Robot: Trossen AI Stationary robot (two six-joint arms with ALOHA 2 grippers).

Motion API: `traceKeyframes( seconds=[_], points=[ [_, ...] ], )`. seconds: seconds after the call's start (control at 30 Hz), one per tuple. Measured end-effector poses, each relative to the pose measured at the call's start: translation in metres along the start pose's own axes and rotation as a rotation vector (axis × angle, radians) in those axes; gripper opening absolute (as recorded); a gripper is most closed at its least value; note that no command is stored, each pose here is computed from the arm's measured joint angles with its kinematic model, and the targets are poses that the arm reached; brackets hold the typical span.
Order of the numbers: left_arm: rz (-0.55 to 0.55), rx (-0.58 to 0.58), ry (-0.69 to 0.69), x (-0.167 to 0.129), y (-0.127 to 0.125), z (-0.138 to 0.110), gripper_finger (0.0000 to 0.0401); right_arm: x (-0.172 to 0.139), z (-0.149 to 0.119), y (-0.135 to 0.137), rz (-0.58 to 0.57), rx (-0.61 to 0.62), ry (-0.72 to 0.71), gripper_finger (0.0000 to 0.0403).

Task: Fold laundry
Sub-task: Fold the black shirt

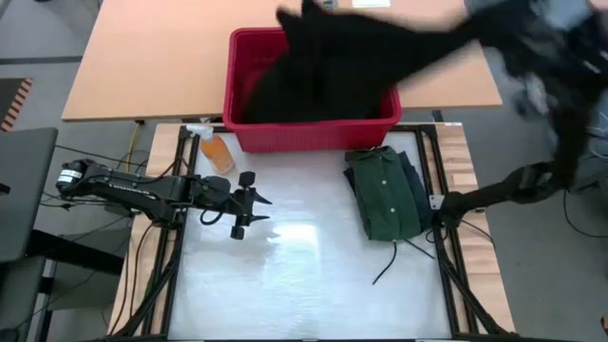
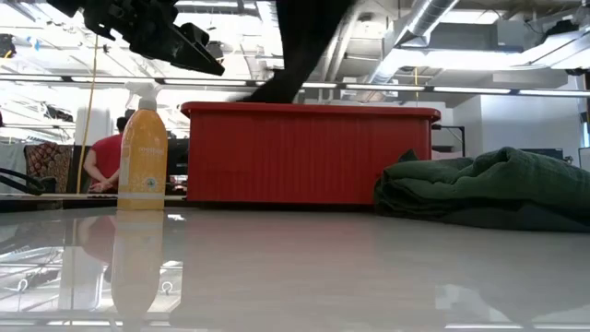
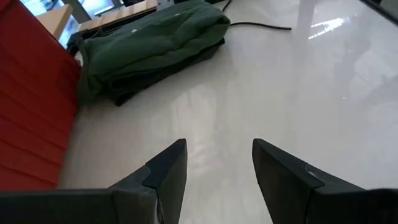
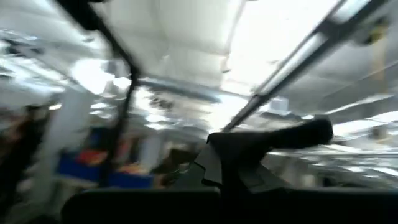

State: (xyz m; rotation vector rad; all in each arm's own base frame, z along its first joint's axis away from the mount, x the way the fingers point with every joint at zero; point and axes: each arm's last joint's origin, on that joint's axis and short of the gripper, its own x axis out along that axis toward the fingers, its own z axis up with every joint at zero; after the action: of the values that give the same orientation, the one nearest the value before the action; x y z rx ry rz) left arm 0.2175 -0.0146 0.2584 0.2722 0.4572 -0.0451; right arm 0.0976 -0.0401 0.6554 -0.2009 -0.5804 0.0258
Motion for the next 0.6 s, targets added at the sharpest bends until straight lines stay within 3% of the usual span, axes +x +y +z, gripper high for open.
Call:
traceKeyframes(
  seconds=[0.07,0.2,0.4,0.6],
  points=[
    [-0.006,-0.032,0.002,0.0,-0.001,0.0,0.0171,-0.009,-0.002,0.013,0.053,0.037,0.091,0.0018],
    [-0.03,-0.085,0.016,-0.001,-0.006,-0.001,0.0171,-0.013,-0.035,0.028,0.16,0.224,0.394,0.002],
    [-0.056,-0.156,0.007,-0.002,-0.02,0.003,0.0171,0.004,-0.127,0.066,0.327,0.47,0.936,0.0019],
    [-0.066,-0.246,-0.036,-0.006,-0.042,0.01,0.0171,0.018,-0.225,0.13,0.507,0.606,1.286,0.002]
  ],
)
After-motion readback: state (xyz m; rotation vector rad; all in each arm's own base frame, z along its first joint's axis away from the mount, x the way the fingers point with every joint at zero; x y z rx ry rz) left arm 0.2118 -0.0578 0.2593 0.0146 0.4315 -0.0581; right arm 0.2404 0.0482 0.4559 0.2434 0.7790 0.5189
